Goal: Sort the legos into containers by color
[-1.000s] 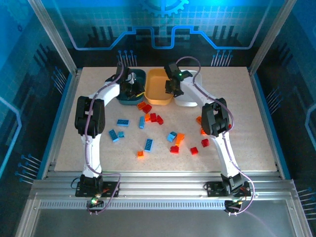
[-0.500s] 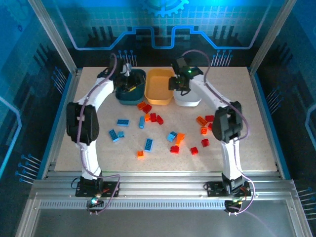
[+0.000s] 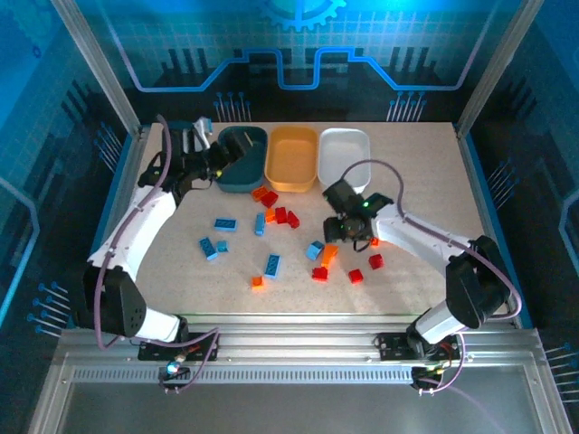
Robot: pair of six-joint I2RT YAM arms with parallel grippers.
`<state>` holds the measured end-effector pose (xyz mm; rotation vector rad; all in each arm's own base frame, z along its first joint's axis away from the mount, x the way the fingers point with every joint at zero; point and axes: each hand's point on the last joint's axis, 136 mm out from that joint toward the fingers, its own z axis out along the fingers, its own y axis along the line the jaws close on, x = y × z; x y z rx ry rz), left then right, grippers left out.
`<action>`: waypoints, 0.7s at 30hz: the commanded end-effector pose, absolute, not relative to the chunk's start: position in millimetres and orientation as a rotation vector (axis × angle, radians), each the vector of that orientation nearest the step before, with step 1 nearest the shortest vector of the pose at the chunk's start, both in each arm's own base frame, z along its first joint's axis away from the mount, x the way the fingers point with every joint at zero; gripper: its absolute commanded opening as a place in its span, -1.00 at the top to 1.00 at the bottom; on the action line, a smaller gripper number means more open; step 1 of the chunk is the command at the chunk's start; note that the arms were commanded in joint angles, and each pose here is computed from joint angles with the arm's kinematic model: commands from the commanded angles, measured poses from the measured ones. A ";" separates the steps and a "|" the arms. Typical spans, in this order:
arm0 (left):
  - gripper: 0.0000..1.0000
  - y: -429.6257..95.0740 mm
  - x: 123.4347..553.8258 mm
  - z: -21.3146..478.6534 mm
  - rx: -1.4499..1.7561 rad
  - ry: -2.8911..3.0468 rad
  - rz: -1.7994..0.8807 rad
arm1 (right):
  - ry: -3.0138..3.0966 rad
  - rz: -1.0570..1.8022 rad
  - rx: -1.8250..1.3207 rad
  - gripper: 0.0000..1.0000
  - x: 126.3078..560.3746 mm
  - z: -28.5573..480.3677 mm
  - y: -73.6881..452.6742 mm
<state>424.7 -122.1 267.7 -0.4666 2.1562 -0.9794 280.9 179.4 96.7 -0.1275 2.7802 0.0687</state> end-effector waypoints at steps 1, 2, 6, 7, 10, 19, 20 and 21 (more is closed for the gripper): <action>-0.98 -135.2 430.0 245.2 -0.537 2.201 -1.138 | 2.795 0.098 -0.127 -0.22 254.9 94.5 190.2; -0.98 -140.4 429.7 239.6 -0.552 2.228 -1.183 | 2.815 0.092 -0.139 -0.22 247.5 87.5 192.6; -0.98 -151.1 424.7 228.4 -0.581 2.265 -1.285 | 2.865 0.067 -0.148 -0.20 231.7 63.9 200.8; -0.98 -151.5 424.3 228.6 -0.577 2.255 -1.293 | 2.873 0.045 -0.140 -0.19 230.4 58.6 199.9; -0.98 -151.6 423.1 231.8 -0.572 2.249 -1.296 | 2.892 0.078 -0.133 -0.17 230.5 46.8 207.5; -0.98 -152.2 422.3 235.0 -0.548 2.254 -1.288 | 2.888 0.075 -0.136 -0.18 242.0 31.6 216.9; -0.98 -152.4 422.1 236.3 -0.545 2.253 -1.287 | 2.887 0.062 -0.132 -0.18 243.9 30.0 216.0; -0.98 -152.4 421.9 237.1 -0.542 2.252 -1.288 | 2.889 0.042 -0.129 -0.18 244.6 27.3 214.3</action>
